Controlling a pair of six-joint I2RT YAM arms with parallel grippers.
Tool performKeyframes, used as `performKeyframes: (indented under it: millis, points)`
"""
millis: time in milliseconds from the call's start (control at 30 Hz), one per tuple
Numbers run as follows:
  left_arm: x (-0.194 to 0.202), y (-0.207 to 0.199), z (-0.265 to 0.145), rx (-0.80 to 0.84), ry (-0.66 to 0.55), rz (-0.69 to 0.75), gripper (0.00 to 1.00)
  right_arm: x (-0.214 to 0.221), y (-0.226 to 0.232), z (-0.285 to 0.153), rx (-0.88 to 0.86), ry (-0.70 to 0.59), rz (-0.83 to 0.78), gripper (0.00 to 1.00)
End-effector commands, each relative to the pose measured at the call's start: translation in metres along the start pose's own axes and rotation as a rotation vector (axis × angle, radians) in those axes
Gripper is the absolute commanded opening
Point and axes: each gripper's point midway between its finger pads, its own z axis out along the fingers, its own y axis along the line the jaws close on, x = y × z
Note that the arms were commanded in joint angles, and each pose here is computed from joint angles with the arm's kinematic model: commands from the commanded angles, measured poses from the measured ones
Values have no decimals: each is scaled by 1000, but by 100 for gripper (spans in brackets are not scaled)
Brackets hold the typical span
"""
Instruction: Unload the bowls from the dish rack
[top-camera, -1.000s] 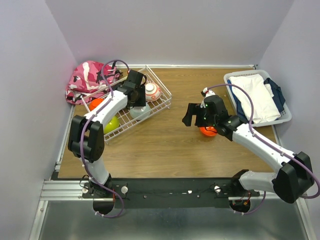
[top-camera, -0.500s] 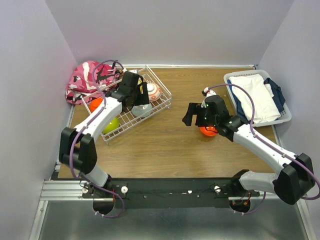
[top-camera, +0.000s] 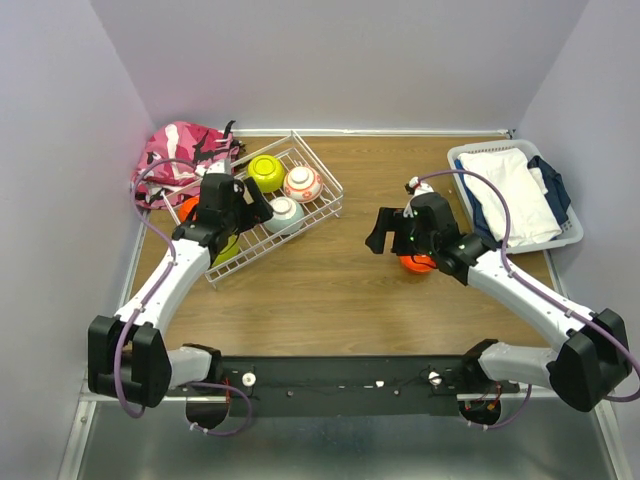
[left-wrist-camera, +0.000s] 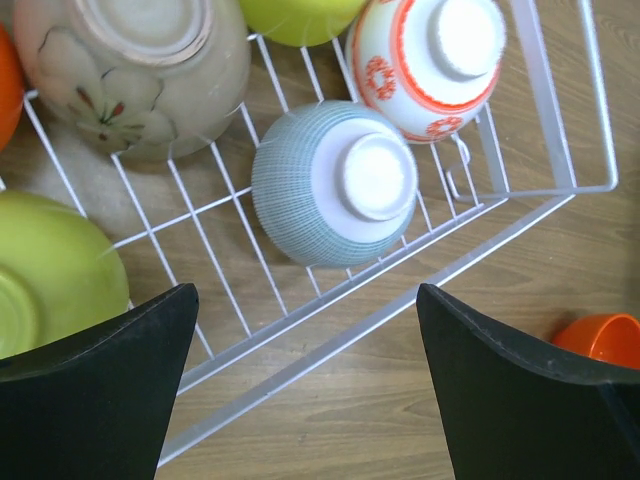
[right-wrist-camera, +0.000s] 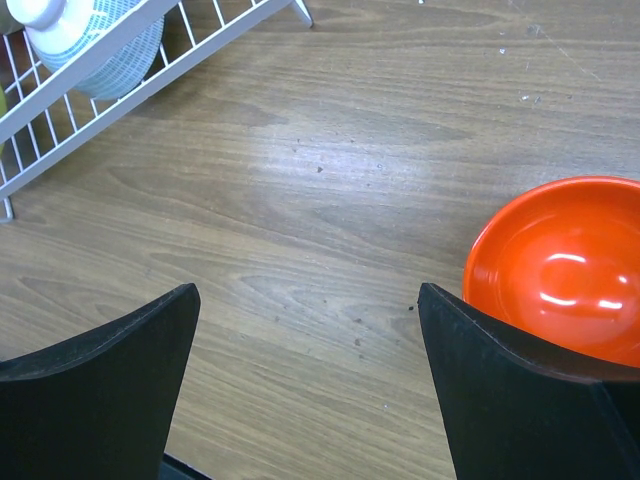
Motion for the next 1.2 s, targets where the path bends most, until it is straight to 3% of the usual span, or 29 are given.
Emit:
performKeyframes:
  millis: [0,167,567,967,1167]
  points:
    - [2,-2,4,117,1,-139,99,3,0,-2,-6,-2,8,98]
    - [11,1,20,192,36,-312,99,5,1,-2,-12,-6,18,98]
    - [8,-1,58,201,40,-458,99,14,-1,0,-21,10,27,98]
    - [41,7,82,145,154,-439,99,18,-2,8,-16,25,27,98]
    - [39,-3,80,133,145,-395,98,20,5,8,-50,45,19,98]
